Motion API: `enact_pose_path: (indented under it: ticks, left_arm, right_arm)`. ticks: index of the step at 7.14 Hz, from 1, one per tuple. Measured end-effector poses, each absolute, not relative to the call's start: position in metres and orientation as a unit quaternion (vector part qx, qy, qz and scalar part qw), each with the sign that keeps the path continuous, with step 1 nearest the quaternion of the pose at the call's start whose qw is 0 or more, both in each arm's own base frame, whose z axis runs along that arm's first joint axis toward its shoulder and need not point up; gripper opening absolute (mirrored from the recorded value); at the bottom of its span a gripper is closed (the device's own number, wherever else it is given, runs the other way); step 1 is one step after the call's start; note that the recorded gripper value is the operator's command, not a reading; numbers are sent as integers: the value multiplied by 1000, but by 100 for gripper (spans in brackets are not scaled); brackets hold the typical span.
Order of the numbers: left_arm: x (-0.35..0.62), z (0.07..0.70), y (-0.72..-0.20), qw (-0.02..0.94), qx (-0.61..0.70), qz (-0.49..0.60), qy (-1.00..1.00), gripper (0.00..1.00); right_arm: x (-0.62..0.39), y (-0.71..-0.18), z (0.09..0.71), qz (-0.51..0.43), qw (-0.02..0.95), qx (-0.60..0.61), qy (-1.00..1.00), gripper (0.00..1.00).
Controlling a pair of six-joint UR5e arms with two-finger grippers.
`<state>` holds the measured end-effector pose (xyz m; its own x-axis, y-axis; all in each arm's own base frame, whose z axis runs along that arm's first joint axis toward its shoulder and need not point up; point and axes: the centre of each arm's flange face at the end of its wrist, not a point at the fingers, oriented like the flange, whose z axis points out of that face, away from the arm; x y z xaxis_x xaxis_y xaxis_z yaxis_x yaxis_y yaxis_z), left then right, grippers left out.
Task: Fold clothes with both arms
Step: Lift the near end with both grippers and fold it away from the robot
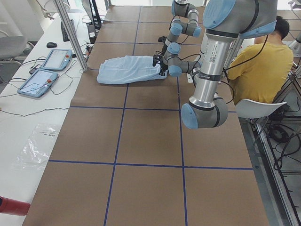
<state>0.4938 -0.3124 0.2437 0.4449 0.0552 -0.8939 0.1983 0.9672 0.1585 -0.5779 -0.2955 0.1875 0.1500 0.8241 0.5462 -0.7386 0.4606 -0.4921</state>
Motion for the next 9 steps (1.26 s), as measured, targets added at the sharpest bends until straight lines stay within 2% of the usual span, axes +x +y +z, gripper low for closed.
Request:
enact_pose_path:
  ticks: [3,5,7,9]
  left_arm:
    - [401,157,-271,818,96,-21,566,0]
    - [367,133,-257,821,79,-11,565,0]
    - [379,142,-294,840,90,-34,534,0]
    - [376,164,-358,860,129,-55,490,0]
  right_arm:
    - [-491,-247,140,496,763,-67,-409,0]
    - [-460,-232,121,482,767,-68,-417,0]
    - [-467,-250,107,462,775,-19,-431,0]
    - [-493,-301,104,457,770,28,-444,0]
